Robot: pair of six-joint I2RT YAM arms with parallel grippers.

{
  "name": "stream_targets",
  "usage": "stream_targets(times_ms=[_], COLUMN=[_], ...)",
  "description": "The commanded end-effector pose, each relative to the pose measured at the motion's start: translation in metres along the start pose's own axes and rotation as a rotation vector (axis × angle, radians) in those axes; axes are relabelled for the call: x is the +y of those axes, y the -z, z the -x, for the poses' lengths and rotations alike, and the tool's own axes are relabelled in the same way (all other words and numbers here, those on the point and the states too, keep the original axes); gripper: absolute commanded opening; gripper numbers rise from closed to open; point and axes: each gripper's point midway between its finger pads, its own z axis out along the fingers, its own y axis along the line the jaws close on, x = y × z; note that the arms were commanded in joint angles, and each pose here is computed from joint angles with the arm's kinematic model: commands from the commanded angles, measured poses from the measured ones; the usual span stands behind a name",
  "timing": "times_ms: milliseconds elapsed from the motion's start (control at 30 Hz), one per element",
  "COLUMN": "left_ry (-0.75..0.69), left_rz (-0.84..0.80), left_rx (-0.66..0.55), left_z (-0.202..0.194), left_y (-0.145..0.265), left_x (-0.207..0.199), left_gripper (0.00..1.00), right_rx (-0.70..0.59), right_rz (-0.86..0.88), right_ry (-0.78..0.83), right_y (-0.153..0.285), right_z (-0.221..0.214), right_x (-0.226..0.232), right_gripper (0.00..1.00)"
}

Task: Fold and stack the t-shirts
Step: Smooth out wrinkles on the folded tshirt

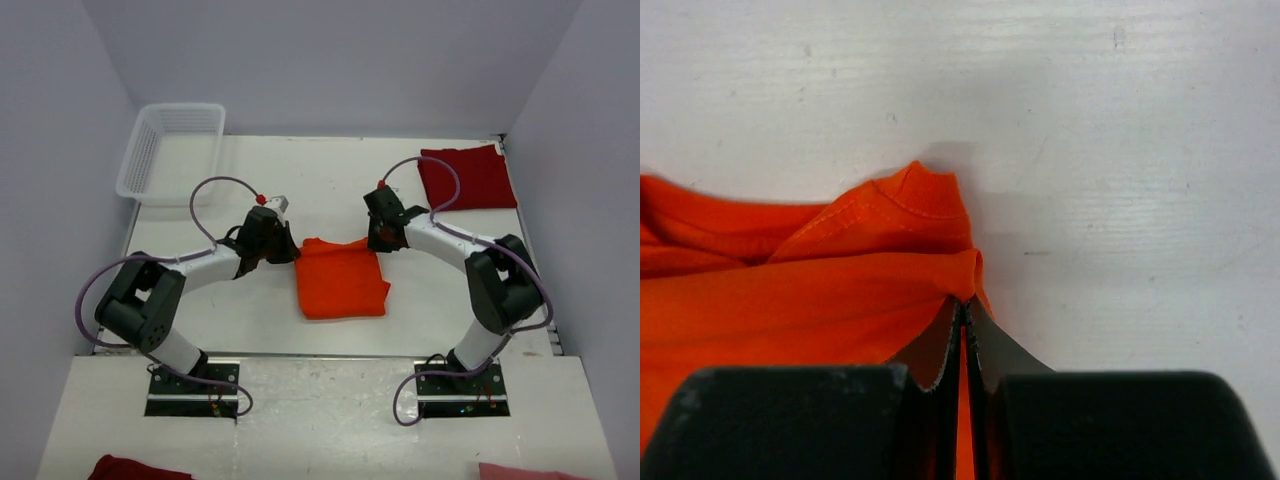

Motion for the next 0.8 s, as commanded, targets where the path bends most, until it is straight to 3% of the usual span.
stream_targets(times_ms=[0,100,167,200,233,333,400,567,767], left_ry=[-0.055,-0.085,-0.112,-0.123,-0.135,-0.160,-0.168,-0.152,-0.117], left_rz=[0.001,0.016,0.034,0.037,0.045,0.055,0.032,-0.015,-0.248], left_rx=[-0.106,-0.142,-0.178,-0.196,-0.210,-0.259,-0.304,-0.339,-0.223], left_z=[0.038,0.052,0.064,0.070,0.075,0.088,0.097,0.095,0.053], left_y=[-0.012,-0.019,-0.019,-0.016,-0.014,0.000,0.017,0.051,0.066], left_x=[-0.005,-0.005,-0.006,-0.007,-0.008,-0.011,-0.020,-0.030,-0.067], left_gripper=[0.01,0.08,0.20,0.26,0.35,0.45,0.46,0.49,0.45], right_rx=[-0.037,-0.048,-0.040,-0.042,-0.044,-0.085,-0.126,-0.164,-0.165], right_rz=[-0.117,-0.170,-0.215,-0.220,-0.225,-0.240,-0.235,-0.236,-0.120], right_ry=[-0.021,-0.024,-0.015,-0.019,-0.015,-0.005,0.008,0.025,0.029], right_y=[-0.013,-0.024,-0.032,-0.032,-0.032,-0.026,-0.014,0.016,0.050], right_z=[0.020,0.028,0.028,0.034,0.037,0.049,0.060,0.071,0.056], right_x=[-0.010,-0.013,-0.019,-0.018,-0.018,-0.018,-0.019,-0.022,-0.019], right_gripper=[0.00,0.00,0.00,0.04,0.18,0.37,0.44,0.50,0.60])
